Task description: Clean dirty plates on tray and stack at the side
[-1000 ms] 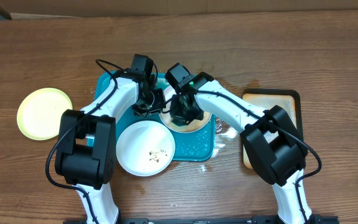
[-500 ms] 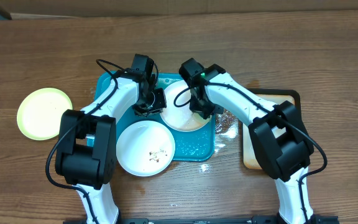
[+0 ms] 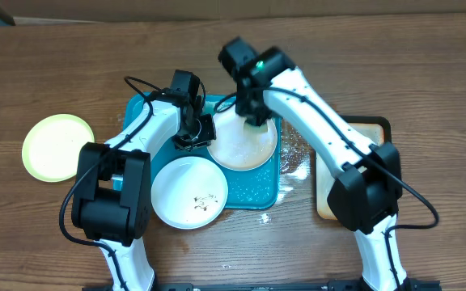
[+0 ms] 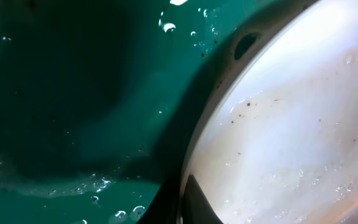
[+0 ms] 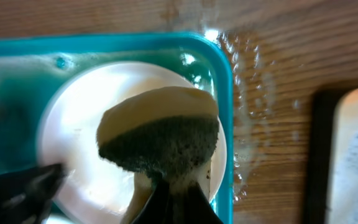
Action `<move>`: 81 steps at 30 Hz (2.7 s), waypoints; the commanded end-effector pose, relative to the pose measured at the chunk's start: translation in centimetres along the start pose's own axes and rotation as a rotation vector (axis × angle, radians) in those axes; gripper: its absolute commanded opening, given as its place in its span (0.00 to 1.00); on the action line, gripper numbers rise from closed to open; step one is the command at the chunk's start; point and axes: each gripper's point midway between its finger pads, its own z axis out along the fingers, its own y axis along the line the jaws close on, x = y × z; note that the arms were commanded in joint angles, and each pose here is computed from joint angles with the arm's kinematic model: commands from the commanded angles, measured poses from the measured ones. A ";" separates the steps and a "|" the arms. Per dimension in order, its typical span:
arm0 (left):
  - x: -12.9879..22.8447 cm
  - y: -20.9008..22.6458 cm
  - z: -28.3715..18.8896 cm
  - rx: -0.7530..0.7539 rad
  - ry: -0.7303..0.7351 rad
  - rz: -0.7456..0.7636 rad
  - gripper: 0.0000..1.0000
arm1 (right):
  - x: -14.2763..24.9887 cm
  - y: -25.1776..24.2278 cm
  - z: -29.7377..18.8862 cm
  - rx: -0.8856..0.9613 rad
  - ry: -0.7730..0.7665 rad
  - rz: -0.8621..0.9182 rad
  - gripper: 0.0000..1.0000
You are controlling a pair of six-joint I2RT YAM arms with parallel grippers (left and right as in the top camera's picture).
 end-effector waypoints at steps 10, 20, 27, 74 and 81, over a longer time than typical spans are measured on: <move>-4.7 1.4 -5.0 -0.170 -0.165 -0.007 0.04 | -4.2 -10.1 -5.6 0.100 -0.036 0.164 0.04; -7.1 1.2 -18.2 -0.337 -0.371 -0.002 0.04 | -4.6 -16.3 -4.3 0.156 0.058 0.243 0.04; -5.0 3.7 -25.0 -0.510 -0.446 -0.018 0.04 | -2.7 -17.5 -2.1 0.208 0.149 0.236 0.04; -2.8 2.2 -22.8 -1.268 -0.491 0.221 0.04 | 6.5 -18.7 8.5 0.288 0.428 0.206 0.04; -2.7 2.2 -22.9 -1.273 -0.497 0.217 0.04 | 6.5 -18.8 8.5 0.288 0.429 0.205 0.04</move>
